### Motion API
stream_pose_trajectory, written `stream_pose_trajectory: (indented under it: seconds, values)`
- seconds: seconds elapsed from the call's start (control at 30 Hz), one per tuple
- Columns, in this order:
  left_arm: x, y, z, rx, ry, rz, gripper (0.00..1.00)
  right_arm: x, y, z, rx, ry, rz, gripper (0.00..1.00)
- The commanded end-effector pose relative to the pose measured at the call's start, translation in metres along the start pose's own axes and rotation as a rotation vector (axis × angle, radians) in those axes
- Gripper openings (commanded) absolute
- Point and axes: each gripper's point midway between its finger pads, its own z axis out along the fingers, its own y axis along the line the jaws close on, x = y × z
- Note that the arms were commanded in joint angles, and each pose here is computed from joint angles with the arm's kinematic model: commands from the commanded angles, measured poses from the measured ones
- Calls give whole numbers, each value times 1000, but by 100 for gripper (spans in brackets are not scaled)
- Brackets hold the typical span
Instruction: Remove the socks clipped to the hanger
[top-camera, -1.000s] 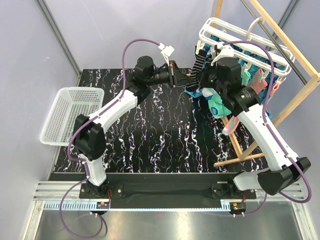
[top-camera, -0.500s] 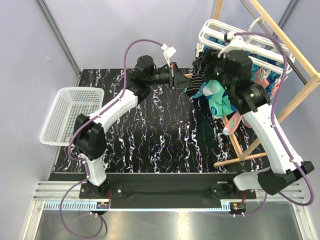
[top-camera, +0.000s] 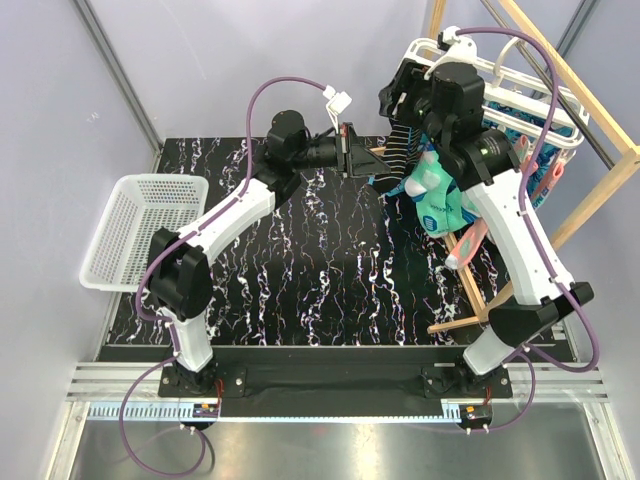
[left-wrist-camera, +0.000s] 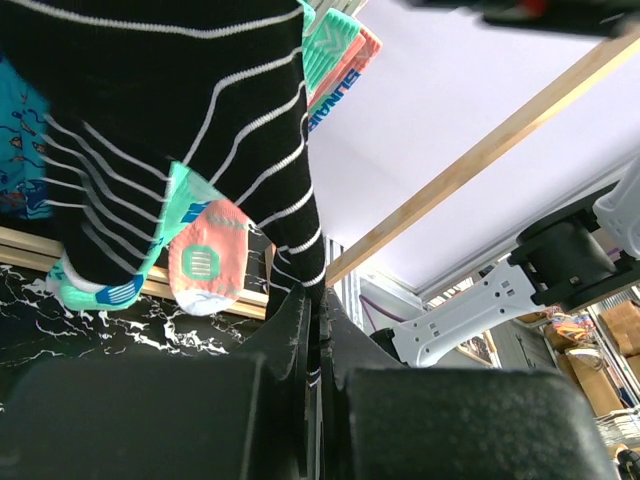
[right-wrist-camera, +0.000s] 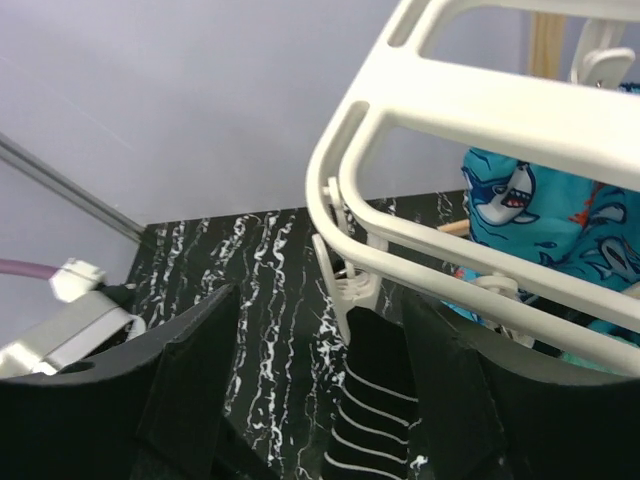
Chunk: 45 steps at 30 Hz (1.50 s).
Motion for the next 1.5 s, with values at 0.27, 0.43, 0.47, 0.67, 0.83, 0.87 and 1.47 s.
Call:
stream_pose_trajectory:
  seconds: [0.27, 0.43, 0.47, 0.67, 0.83, 0.87, 1.47]
  values:
    - [-10, -29, -8, 60, -25, 68, 0, -14, -11, -1, 52, -70, 3, 72]
    - [-9, -29, -8, 72, -29, 57, 0, -18, -10, 3, 54, -87, 3, 72]
    - [-9, -30, -8, 76, -31, 56, 0, -17, -8, 5, 48, -84, 5, 72]
    - [-8, -31, -9, 78, -33, 58, 0, -23, -6, 7, 38, -120, 15, 70]
    - [-8, -30, -9, 74, -33, 57, 0, -23, -5, 11, 40, -123, 30, 65]
    - [-8, -31, -9, 75, -34, 57, 0, -23, -5, 11, 43, -126, 33, 64]
    - [-13, -34, -9, 66, -44, 59, 0, -26, -7, 19, 69, -128, 23, 6]
